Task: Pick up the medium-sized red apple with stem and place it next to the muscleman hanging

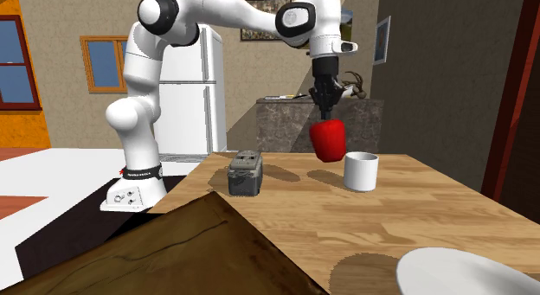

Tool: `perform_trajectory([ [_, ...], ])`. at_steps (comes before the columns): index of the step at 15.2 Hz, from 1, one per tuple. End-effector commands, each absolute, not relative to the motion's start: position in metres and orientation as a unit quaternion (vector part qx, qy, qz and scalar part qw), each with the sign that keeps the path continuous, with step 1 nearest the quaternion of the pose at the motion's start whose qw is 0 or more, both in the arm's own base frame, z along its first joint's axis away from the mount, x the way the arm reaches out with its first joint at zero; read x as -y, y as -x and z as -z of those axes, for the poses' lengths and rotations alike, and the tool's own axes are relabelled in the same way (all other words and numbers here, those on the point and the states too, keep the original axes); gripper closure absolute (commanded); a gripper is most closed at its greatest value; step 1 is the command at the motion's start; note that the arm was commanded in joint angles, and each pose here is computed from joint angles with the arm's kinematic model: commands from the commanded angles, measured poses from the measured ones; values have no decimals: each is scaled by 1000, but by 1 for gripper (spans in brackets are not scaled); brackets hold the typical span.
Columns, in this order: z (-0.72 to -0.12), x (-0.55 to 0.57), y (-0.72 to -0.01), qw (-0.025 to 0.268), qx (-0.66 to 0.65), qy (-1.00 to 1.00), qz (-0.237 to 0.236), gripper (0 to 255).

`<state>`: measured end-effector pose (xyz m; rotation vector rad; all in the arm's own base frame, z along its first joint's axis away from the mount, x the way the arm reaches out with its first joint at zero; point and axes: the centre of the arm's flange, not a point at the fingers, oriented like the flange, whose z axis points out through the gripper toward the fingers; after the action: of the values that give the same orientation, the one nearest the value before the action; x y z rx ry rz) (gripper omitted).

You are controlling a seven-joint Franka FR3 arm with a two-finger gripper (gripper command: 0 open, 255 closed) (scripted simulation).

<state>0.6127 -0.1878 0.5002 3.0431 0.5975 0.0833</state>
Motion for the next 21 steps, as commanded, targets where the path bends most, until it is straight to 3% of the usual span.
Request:
perform_trajectory([
  [1,-511,187,-613,20,-193,-981,-27,255],
  [21,-606,198,-607,20,-193,-981,-27,255],
])
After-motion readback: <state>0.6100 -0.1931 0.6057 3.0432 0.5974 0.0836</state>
